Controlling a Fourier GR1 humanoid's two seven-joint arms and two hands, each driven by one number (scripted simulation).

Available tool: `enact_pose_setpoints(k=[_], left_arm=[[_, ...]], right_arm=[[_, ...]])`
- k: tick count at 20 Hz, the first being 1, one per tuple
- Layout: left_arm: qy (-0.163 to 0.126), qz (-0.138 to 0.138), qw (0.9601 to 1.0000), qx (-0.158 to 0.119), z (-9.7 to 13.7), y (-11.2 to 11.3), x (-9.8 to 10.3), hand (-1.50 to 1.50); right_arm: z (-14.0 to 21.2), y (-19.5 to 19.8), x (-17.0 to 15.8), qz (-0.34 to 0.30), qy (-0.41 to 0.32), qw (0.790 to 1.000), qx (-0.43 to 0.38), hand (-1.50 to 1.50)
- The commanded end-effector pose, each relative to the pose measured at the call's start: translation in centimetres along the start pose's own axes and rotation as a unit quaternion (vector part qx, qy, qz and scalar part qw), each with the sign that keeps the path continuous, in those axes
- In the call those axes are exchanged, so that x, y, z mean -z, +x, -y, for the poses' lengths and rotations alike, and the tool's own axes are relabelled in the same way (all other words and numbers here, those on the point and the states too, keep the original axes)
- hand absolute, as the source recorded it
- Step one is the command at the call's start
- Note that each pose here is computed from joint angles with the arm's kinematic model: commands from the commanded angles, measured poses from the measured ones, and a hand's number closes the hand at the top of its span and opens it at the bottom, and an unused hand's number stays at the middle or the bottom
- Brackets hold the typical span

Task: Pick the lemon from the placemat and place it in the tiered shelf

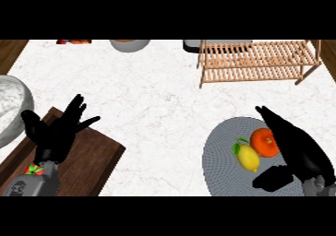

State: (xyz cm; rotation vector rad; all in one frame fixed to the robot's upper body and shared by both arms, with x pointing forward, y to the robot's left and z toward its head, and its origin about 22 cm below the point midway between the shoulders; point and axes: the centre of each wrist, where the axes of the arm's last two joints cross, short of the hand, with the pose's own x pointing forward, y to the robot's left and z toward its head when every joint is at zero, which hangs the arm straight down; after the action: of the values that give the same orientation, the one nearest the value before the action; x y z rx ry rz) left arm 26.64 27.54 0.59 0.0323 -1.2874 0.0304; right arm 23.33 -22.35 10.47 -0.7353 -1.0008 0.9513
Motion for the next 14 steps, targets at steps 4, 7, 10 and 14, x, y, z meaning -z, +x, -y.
enact_pose_setpoints(k=[4, 7, 10, 14], left_arm=[[0.027, -0.084, 0.9960, 0.014, -1.4, -2.0, -0.4, 0.00], [0.021, -0.089, 0.9958, 0.011, -2.0, -3.9, -1.2, 0.00], [0.020, -0.093, 0.9955, 0.008, -0.9, -4.3, -0.8, 0.00], [0.017, -0.089, 0.9958, 0.007, -1.8, -1.2, -0.5, 0.00]], right_arm=[[-1.3, 0.5, 0.6, -0.002, -0.007, 1.000, -0.004, -1.50], [-2.8, -0.2, 1.4, -0.015, -0.011, 1.000, -0.015, -1.50], [-3.3, -0.5, 2.2, -0.032, -0.017, 0.999, -0.027, -1.50], [-4.4, -2.2, 2.9, -0.044, -0.026, 0.998, -0.047, -1.50]])
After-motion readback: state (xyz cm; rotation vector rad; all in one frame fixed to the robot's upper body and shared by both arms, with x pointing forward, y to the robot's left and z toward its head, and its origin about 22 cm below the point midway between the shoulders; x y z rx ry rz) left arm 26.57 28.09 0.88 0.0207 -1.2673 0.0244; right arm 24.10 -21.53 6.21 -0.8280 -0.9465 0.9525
